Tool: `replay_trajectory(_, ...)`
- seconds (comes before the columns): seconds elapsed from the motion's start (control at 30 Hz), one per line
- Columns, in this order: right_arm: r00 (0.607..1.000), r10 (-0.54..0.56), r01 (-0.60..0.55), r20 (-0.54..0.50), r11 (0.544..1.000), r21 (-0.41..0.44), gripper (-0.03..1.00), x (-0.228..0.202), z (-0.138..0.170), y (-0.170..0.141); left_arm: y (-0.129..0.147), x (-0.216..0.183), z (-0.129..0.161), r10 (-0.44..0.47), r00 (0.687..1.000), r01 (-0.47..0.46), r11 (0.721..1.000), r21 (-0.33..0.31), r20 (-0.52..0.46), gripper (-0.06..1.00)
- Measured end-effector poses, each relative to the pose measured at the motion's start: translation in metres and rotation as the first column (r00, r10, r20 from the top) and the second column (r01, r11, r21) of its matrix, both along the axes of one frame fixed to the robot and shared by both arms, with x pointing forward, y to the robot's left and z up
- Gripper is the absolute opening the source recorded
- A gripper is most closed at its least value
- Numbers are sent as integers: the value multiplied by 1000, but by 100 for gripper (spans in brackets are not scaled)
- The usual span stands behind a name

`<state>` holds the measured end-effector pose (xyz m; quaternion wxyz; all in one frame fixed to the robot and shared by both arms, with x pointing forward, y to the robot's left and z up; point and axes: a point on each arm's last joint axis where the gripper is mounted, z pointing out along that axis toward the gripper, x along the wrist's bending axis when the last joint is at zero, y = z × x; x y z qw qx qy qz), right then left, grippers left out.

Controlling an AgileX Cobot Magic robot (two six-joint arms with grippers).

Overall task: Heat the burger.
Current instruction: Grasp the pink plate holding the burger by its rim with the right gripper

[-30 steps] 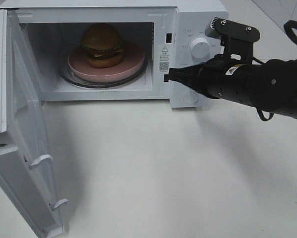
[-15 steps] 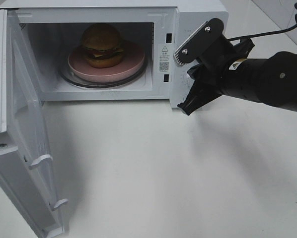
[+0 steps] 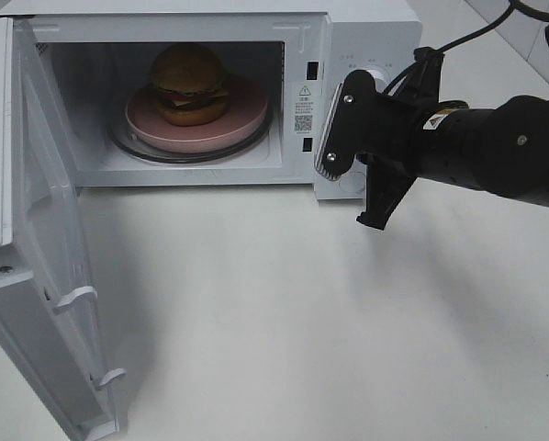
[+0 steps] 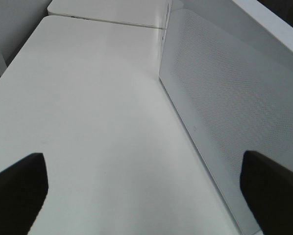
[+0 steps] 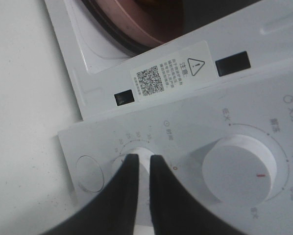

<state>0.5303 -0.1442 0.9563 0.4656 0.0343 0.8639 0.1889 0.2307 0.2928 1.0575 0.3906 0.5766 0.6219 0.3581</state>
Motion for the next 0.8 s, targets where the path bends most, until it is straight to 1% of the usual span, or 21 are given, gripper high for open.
replay_trajectory(0.03,1000,14,-14,8,1000,-23,13,0,0,0,0,0,0,0,1000,0,1000,0,0,99)
replay_trajectory(0.07,999,41,-40,22,997,-65,16,0,0,0,0,0,0,0,1000,0,1000,0,0,99)
replay_trajectory(0.1,999,41,-40,22,997,-65,16,0,0,0,0,0,0,0,1000,0,1000,0,0,99)
replay_trajectory(0.13,998,57,-54,30,995,-87,18,0,0,0,0,0,0,0,1000,0,1000,0,0,99)
replay_trajectory(0.17,996,78,-73,39,991,-116,23,0,0,0,0,0,0,0,1000,0,1000,0,0,99)
replay_trajectory(0.27,996,84,-78,42,989,-124,26,0,0,1,0,0,0,0,1000,0,1000,0,0,99)
replay_trajectory(0.33,994,102,-94,42,984,-148,40,0,0,1,0,0,0,0,1000,0,1000,0,0,99)
replay_trajectory(0.37,994,102,-94,42,984,-148,40,0,0,1,0,0,0,0,1000,0,1000,0,0,99)
replay_trajectory(0.4,994,105,-98,41,983,-153,44,-1,0,1,0,0,0,0,1000,0,1000,0,0,99)
replay_trajectory(0.43,993,110,-102,38,982,-157,54,-1,-1,1,0,0,0,0,1000,0,1000,0,0,99)
replay_trajectory(0.47,993,110,-102,38,982,-157,54,-1,-1,1,0,0,0,0,1000,0,1000,0,0,99)
replay_trajectory(0.5,993,113,-106,34,981,-159,63,-1,-1,1,0,0,0,0,1000,0,1000,0,0,99)
replay_trajectory(0.53,993,113,-106,34,981,-159,63,-1,-1,1,0,0,0,0,1000,0,1000,0,0,99)
replay_trajectory(0.57,993,115,-108,34,981,-160,66,-1,-1,1,0,0,0,0,1000,0,1000,0,0,99)
replay_trajectory(0.6,993,115,-108,34,981,-160,66,-1,-1,1,0,0,0,0,1000,0,1000,0,0,99)
replay_trajectory(0.63,993,116,-110,33,981,-161,73,-1,-1,1,0,0,0,0,1000,0,1000,0,0,99)
replay_trajectory(0.67,992,119,-112,34,981,-160,77,0,1,2,0,0,0,0,1000,0,1000,0,0,99)
replay_trajectory(0.8,989,144,-137,27,976,-168,79,1,3,5,0,0,0,0,1000,0,1000,0,0,99)
